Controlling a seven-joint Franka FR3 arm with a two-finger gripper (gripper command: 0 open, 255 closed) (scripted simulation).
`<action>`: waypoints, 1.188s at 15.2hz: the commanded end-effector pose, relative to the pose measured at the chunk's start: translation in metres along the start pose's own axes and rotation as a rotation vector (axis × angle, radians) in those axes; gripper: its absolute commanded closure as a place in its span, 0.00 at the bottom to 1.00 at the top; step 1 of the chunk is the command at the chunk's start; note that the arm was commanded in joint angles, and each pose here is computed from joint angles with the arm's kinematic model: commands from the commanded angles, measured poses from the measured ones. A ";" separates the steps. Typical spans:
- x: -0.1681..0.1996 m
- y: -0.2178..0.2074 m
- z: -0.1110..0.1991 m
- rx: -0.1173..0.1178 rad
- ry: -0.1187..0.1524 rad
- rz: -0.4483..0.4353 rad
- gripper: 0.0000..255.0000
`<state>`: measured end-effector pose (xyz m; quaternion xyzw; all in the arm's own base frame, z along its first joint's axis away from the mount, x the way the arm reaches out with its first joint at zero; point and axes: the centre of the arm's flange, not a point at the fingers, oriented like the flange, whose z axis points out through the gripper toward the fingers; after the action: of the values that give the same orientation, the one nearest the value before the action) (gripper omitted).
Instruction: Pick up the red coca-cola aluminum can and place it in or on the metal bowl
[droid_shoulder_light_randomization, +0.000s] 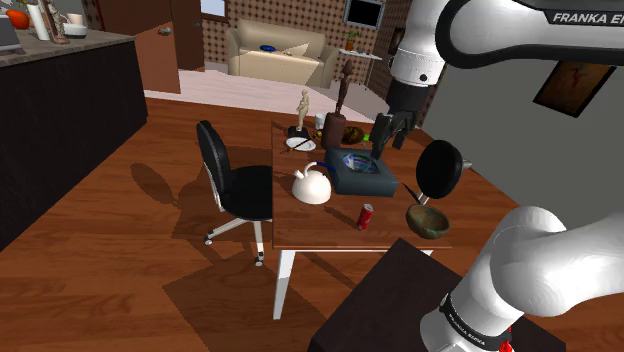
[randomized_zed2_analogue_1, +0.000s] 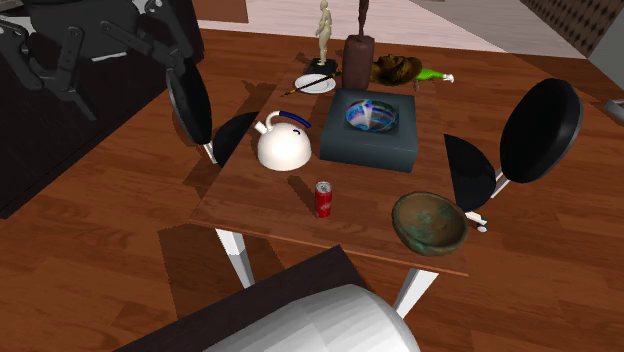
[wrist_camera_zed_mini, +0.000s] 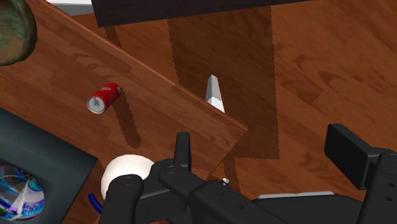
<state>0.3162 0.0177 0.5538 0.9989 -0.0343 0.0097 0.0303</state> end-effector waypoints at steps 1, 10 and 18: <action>0.000 0.000 0.000 0.000 0.000 0.000 0.00; 0.026 0.072 0.093 0.018 -0.004 -0.021 0.00; 0.050 0.134 0.177 0.034 -0.008 -0.040 0.00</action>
<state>0.3565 -0.1246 0.3977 0.9998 -0.0158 0.0052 0.0141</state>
